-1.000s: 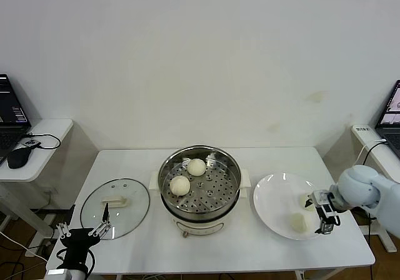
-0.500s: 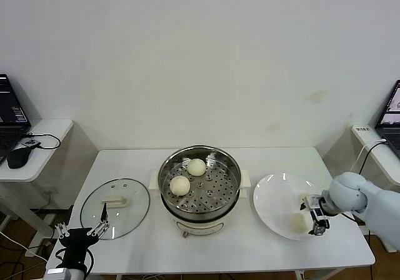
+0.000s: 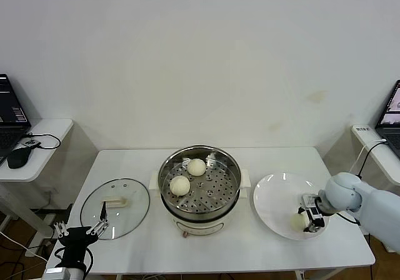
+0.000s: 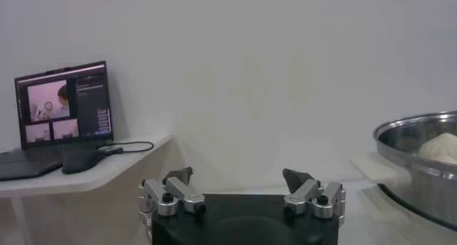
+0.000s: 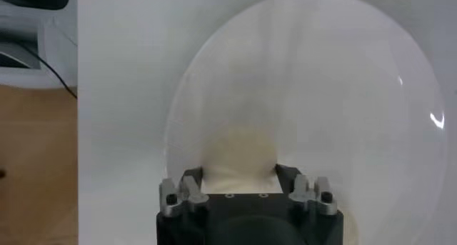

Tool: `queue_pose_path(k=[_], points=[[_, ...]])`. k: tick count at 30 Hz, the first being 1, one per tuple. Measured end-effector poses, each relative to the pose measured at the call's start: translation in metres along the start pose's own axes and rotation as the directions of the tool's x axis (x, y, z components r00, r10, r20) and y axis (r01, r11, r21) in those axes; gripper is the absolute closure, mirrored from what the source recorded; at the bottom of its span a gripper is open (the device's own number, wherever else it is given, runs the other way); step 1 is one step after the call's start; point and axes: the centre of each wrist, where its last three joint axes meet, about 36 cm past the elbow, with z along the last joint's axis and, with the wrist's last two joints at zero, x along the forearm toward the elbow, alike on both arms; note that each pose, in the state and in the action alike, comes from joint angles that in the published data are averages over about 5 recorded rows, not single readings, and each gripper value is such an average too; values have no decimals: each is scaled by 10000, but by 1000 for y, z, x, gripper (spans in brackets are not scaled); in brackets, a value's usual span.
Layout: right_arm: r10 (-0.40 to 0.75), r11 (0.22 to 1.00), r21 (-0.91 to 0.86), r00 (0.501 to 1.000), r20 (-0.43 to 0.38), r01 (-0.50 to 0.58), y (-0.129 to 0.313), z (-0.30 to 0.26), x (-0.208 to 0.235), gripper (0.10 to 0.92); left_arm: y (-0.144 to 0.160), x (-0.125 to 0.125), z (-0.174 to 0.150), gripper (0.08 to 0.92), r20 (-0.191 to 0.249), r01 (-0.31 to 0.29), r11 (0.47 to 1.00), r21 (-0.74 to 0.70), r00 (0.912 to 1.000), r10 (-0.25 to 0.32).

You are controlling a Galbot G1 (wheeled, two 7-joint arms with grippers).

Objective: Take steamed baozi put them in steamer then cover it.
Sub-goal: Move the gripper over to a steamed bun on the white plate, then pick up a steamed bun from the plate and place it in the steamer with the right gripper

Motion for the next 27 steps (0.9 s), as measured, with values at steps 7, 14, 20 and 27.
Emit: queue_pose_path(k=[7,14,20,27], points=[[84,9999,-65,9999,83,-83,-9,0,17,453,2,0,-2,177,52,-2,10000,-35,10000,2],[708,9975,-56,9967,399,-706,-43,-11,67,450,1,-1,-5,177,152,-70,10000,-58,9999,71],[1636,9862,111,9826,881,-1652,-82,-34,129,445,1,-1,-7,177,200,-116,9999,-21,9997,116],[2402,9621,887,9552,1730,-2580,-118,-94,192,440,1,-1,-8,177,251,-120,9999,0,9996,120]])
